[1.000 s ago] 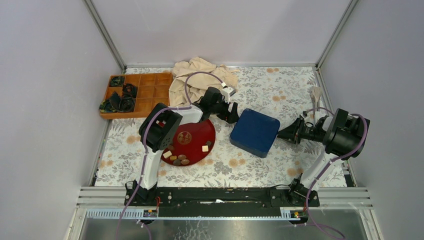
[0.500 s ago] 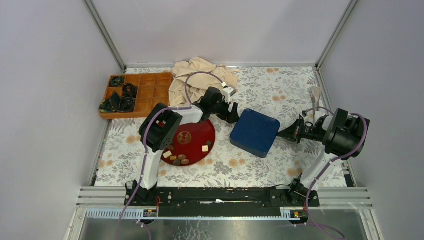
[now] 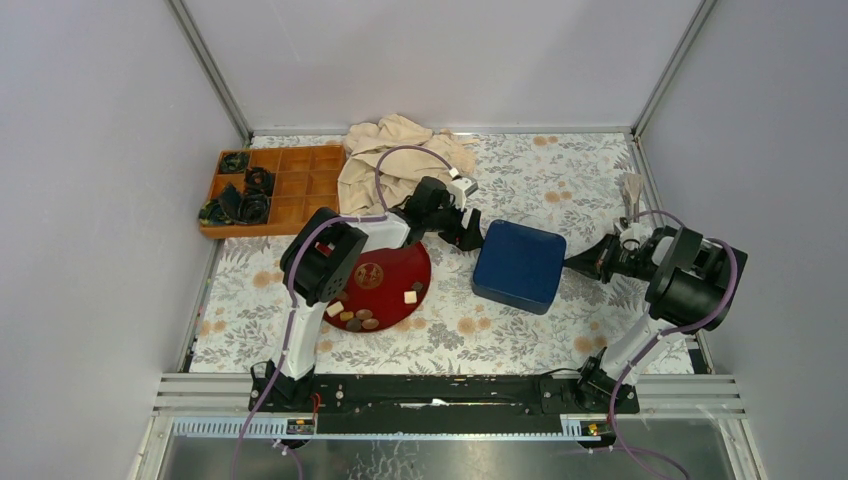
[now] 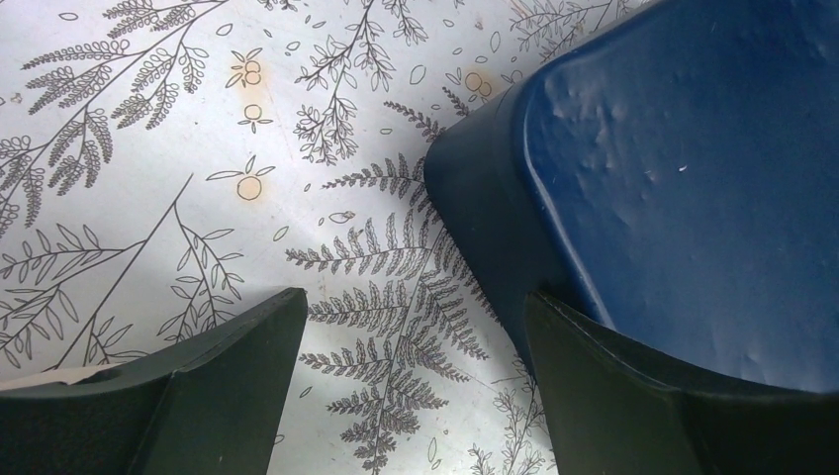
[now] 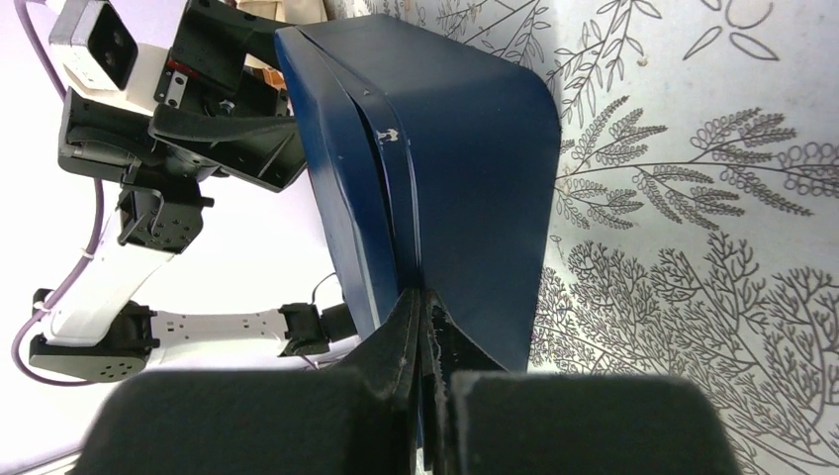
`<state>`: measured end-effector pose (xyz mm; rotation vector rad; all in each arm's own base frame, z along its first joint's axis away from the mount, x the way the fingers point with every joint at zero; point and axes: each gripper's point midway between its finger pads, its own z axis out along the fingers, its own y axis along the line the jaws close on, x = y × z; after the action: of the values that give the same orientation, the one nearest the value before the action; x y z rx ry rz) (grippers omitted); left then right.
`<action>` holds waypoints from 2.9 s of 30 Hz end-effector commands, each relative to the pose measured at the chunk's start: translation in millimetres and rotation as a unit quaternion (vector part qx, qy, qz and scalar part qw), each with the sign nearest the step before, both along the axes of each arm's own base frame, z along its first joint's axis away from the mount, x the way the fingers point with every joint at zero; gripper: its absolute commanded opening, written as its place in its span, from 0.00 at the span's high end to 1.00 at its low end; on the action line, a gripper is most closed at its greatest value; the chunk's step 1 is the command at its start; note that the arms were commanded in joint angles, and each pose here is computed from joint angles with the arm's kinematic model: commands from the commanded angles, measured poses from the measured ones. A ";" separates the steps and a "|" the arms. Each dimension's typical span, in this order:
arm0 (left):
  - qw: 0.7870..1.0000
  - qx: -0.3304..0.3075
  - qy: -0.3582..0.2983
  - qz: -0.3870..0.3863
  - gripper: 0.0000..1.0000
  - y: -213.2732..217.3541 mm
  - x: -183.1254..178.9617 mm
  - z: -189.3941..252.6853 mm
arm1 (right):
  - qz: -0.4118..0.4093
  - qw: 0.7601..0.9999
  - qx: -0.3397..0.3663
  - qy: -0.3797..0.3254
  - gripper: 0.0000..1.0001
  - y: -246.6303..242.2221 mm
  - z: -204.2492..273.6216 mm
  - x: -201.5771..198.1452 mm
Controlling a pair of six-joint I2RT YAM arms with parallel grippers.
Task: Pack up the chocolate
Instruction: Adjust the packing box at the center of the board.
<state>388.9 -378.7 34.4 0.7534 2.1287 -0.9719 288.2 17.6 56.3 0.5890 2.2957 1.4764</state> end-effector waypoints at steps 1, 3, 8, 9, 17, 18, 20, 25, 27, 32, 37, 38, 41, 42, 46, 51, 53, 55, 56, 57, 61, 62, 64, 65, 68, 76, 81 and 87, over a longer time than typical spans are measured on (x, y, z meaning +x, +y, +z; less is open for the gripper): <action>0.997 -0.004 0.062 -0.051 0.11 -15.6 -42.6 -18.3 | -0.007 1.000 0.025 -0.016 1.00 3.9 17.8 3.1; 0.997 -0.005 0.064 -0.052 0.11 -16.2 -43.1 -19.1 | -0.008 0.999 0.036 -0.015 1.00 4.3 17.5 4.5; 0.996 -0.008 0.068 -0.057 0.11 -18.6 -43.9 -19.7 | -0.005 0.996 0.086 -0.016 1.00 7.5 17.9 7.2; 0.996 -0.009 0.070 -0.059 0.11 -19.3 -44.6 -20.4 | -0.003 0.995 0.095 -0.013 1.00 8.3 17.6 6.6; 0.993 -0.008 0.083 -0.079 0.11 -30.8 -56.0 -29.1 | 0.034 0.985 0.161 -0.049 1.00 18.1 31.6 -2.1; 0.993 -0.007 0.084 -0.080 0.11 -32.2 -57.2 -29.4 | 0.037 0.983 0.169 -0.060 1.00 18.8 36.9 -2.3; 0.993 -0.007 0.085 -0.082 0.11 -34.0 -59.0 -29.9 | 0.040 0.981 0.176 -0.069 1.00 18.8 42.8 -1.1; 0.993 -0.004 0.086 -0.083 0.11 -35.4 -61.2 -31.1 | 0.040 0.980 0.185 -0.056 0.97 19.7 39.5 -1.9; 0.993 -0.004 0.087 -0.083 0.11 -37.1 -60.9 -32.6 | 0.050 0.980 0.180 -0.063 0.95 24.4 42.0 -2.4; 0.992 -0.006 0.086 -0.088 0.11 -45.7 -62.9 -31.4 | 0.061 0.980 0.179 -0.061 0.83 30.3 44.0 -2.5; 0.992 -0.007 0.085 -0.090 0.11 -48.8 -63.0 -28.7 | 0.065 0.981 0.175 -0.063 0.75 30.2 44.0 -3.2; 0.992 -0.006 0.084 -0.090 0.11 -48.6 -63.2 -28.2 | 0.065 0.981 0.174 -0.065 0.75 30.2 44.2 -3.0; 0.992 -0.005 0.083 -0.090 0.11 -48.2 -63.2 -27.6 | 0.066 0.981 0.171 -0.066 0.75 29.8 43.6 -2.8; 0.992 -0.005 0.084 -0.091 0.11 -48.1 -63.8 -27.2 | 0.067 0.981 0.170 -0.065 0.75 29.9 43.0 -3.0; 0.992 -0.005 0.084 -0.090 0.11 -48.5 -63.9 -27.4 | 0.069 0.981 0.168 -0.068 0.67 30.0 43.7 -3.2; 0.992 -0.006 0.084 -0.091 0.11 -49.6 -64.3 -26.7 | 0.070 0.981 0.163 -0.074 0.59 30.1 46.3 -4.1; 0.992 -0.007 0.083 -0.090 0.11 -49.7 -63.3 -25.1 | 0.071 0.981 0.162 -0.075 0.58 30.0 47.1 -4.1; 0.993 -0.004 0.081 -0.089 0.11 -49.0 -63.4 -24.7 | 0.074 0.982 0.157 -0.079 0.59 29.8 48.2 -4.4; 0.993 -0.004 0.079 -0.085 0.11 -47.8 -62.0 -23.5 | 0.077 0.982 0.153 -0.081 0.63 29.6 49.5 -4.6; 0.994 -0.003 0.078 -0.081 0.11 -46.3 -61.2 -22.3 | 0.080 0.982 0.149 -0.083 0.68 29.4 51.1 -5.1; 0.996 -0.013 0.069 -0.053 0.12 -32.7 -49.6 -13.2 | 0.086 0.987 0.118 -0.061 0.74 27.4 43.4 -8.0; 0.997 -0.015 0.066 -0.049 0.12 -29.8 -47.5 -10.7 | 0.084 0.990 0.104 -0.054 0.72 26.6 39.6 -8.2; 0.997 -0.015 0.062 -0.046 0.11 -24.9 -45.3 -7.9 | 0.075 0.994 0.068 -0.048 0.61 24.0 33.6 -6.0; 0.997 -0.015 0.061 -0.045 0.11 -23.3 -44.3 -5.8 | 0.068 0.995 0.052 -0.051 0.55 23.3 33.0 -4.5; 0.997 -0.016 0.061 -0.047 0.11 -22.7 -44.4 -4.8 | 0.068 0.995 0.028 -0.068 0.48 25.8 39.7 -1.1; 0.996 -0.020 0.067 -0.057 0.11 -25.3 -48.7 -4.9 | 0.081 0.994 -0.018 -0.077 0.41 27.6 39.4 -0.8; 0.996 -0.021 0.066 -0.061 0.11 -27.1 -49.5 -4.3 | 0.095 0.991 -0.055 -0.082 0.37 32.0 37.4 0.2; 0.998 -0.011 0.055 -0.014 0.10 -13.7 -32.7 0.4 | 0.098 0.984 -0.132 -0.070 0.35 25.6 29.5 2.4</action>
<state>399.2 -373.7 33.9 0.6995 2.1401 -0.9335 286.0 23.3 67.5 0.2524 2.4350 1.2269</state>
